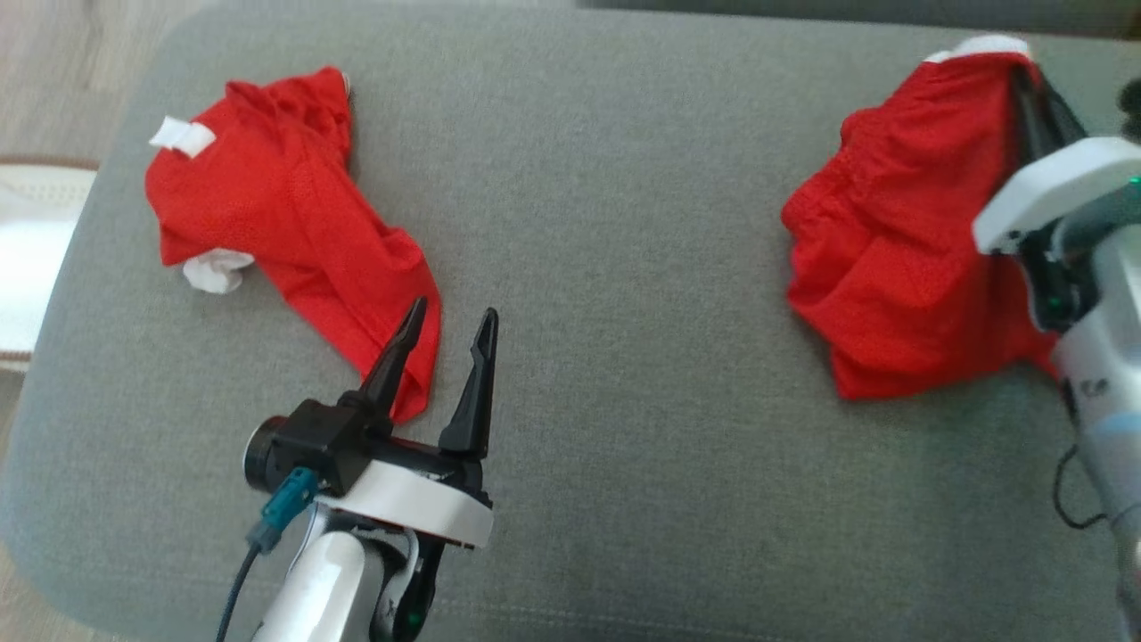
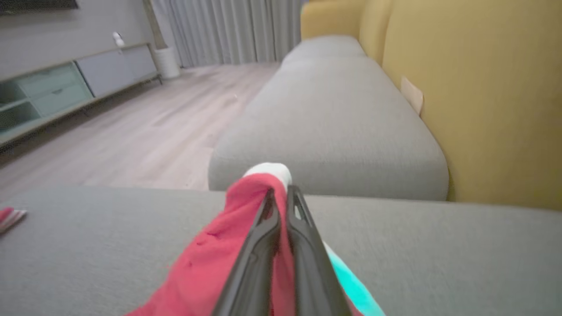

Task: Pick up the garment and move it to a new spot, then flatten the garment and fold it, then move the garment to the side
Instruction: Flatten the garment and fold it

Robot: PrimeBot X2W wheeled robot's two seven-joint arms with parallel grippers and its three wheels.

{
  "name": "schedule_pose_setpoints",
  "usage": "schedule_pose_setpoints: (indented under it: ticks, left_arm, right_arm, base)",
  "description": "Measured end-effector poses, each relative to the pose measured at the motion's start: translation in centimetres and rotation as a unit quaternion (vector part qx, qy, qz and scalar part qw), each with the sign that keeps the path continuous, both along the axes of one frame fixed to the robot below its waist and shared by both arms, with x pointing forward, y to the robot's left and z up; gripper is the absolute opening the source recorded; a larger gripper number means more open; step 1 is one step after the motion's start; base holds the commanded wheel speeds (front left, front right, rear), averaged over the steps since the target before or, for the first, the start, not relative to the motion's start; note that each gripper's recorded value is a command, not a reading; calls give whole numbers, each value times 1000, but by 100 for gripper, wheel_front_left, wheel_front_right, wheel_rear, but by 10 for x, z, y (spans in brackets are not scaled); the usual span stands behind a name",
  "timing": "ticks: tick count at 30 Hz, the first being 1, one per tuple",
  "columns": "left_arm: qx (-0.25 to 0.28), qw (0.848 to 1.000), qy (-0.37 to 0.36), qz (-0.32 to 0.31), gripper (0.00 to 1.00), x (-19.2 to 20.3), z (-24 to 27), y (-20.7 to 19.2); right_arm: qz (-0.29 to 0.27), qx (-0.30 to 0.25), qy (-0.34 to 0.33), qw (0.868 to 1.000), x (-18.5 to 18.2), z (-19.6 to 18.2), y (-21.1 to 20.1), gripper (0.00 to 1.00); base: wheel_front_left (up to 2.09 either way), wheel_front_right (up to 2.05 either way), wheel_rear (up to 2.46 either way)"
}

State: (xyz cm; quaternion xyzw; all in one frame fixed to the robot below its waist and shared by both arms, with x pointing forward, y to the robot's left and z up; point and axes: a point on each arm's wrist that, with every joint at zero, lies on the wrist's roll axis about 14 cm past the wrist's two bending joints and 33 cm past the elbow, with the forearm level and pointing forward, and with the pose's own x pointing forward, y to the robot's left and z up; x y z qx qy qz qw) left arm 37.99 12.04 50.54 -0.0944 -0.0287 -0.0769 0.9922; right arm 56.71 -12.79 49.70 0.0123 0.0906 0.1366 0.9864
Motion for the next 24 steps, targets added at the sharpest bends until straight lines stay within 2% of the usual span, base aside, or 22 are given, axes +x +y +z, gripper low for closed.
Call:
schedule_pose_setpoints:
  ticks: [4, 5, 9, 15, 24]
  left_arm:
    - [-1, 1000, -12, -1, 100, -4, 8, -2]
    - [-2, 1000, -16, -2, 100, -10, 11, -3]
    - [-5, 1000, -19, -1, 100, -19, 14, -4]
    - [-7, 999, -35, 1, 100, -31, 23, -4]
    - [-13, 999, -38, 4, 100, -45, 25, -4]
  right_arm:
    - [33, 10, -45, 998, -11, 28, 23, 0]
    - [62, 11, -61, 996, -27, 37, 42, 0]
    - [104, 24, -58, 993, -61, 33, 71, 0]
    - [180, 9, -8, 984, -139, -3, 114, 0]
    - [222, -5, 125, 967, -241, -82, 139, 0]
  base:
    - [0, 0, 0]
    - [0, 0, 0]
    - [0, 0, 0]
    - [0, 0, 0]
    - [0, 0, 0]
